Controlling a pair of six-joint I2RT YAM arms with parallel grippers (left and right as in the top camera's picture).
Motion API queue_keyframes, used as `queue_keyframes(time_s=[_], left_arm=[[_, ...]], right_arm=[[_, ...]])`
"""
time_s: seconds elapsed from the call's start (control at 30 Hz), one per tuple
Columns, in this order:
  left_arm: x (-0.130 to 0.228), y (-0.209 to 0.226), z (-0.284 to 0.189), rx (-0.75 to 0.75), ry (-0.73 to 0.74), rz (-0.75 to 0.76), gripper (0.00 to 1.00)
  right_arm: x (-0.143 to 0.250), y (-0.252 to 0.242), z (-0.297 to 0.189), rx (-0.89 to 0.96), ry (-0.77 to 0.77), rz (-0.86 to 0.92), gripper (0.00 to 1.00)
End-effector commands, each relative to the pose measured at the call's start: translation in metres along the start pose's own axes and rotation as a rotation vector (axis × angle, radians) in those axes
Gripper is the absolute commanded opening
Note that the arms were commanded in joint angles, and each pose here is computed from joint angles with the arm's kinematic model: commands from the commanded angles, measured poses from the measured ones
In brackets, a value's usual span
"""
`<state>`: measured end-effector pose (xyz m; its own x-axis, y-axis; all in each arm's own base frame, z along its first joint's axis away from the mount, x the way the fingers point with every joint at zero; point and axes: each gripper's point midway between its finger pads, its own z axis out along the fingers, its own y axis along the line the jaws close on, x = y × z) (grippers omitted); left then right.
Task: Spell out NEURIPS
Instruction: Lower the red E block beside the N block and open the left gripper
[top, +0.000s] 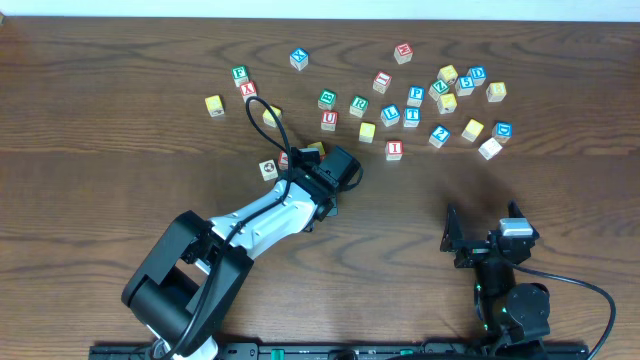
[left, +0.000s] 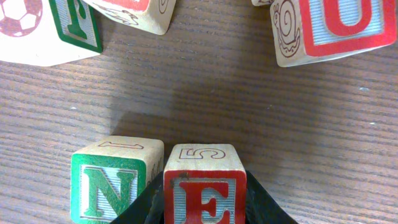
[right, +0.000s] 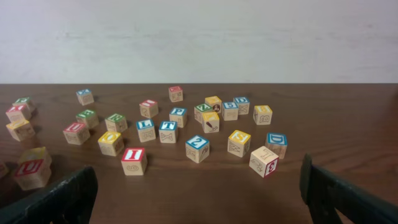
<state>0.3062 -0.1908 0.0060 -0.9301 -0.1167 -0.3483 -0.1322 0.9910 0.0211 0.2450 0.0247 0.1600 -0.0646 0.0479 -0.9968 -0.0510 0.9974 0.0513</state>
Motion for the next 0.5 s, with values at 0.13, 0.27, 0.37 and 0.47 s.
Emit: queue_keyframes(time_s=[0.13, 0.27, 0.37, 0.47], left_arm=[[0.0067, 0.0074, 0.0032, -0.031, 0.018, -0.006, 0.08], [0.0069, 0.0077, 0.0032, -0.032, 0.019, -0.005, 0.08], [0.0069, 0.0077, 0.0032, -0.032, 0.019, -0.005, 0.08], [0.0069, 0.0076, 0.0032, -0.032, 0.019, -0.005, 0.08]], right_arm=[[0.0009, -0.0029, 0.0, 0.014, 0.003, 0.012, 0.99], [0.0009, -0.0029, 0.0, 0.014, 0.003, 0.012, 0.99], [0.0009, -0.0029, 0.0, 0.014, 0.003, 0.013, 0.99], [0.0009, -0.0029, 0.0, 0.014, 0.003, 0.012, 0.99]])
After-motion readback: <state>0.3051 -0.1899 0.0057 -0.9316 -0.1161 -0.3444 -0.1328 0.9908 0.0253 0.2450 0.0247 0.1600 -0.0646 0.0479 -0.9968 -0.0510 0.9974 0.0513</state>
